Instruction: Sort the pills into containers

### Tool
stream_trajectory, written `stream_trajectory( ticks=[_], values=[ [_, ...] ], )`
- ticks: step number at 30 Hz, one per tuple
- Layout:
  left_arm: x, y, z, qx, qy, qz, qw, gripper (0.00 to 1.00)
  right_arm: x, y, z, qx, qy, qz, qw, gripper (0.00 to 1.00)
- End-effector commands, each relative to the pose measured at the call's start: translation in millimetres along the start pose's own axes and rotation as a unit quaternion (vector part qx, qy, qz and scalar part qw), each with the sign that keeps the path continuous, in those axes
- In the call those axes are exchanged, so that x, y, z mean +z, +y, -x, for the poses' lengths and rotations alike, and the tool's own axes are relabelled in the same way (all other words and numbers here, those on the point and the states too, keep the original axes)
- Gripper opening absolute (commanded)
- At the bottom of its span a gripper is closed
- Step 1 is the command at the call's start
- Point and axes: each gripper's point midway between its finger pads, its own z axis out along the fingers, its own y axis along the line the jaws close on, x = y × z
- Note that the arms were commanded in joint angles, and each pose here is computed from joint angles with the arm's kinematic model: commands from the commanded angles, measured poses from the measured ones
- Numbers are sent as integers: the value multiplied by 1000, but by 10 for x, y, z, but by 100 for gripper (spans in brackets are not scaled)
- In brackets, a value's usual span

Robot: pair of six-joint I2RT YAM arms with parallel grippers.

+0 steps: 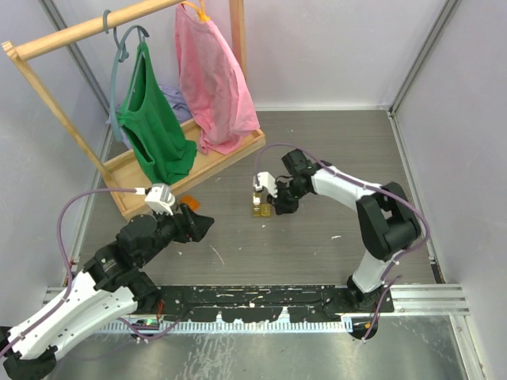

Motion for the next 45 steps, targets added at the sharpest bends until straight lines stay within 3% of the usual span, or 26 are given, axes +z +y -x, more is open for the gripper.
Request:
stream_trajectory(
  ticks=[1, 5, 12, 18, 25, 43, 45],
  values=[
    [-31, -180, 236, -13, -55, -45, 997, 83, -477, 159, 350, -6, -112, 11, 994, 24],
    [-1, -178, 264, -5, -51, -35, 998, 98, -850, 264, 520, -13, -186, 10, 982, 34],
    [43, 26, 346, 57, -8, 61, 996, 98, -1253, 579, 877, -29, -284, 65, 956, 64],
    [42, 384, 374, 99, 43, 159, 981, 98, -1435, 628, 1070, -33, -282, 86, 955, 69],
    [0, 764, 402, 80, 72, 224, 969, 98, -1358, 515, 813, 17, -290, 47, 956, 70],
    [378, 1691, 529, -17, 122, 299, 946, 100, -1269, 415, 637, 54, -289, 39, 955, 71],
    [409, 1747, 564, -28, 116, 304, 945, 95, -1258, 411, 633, 56, -288, 41, 955, 71]
  ],
)
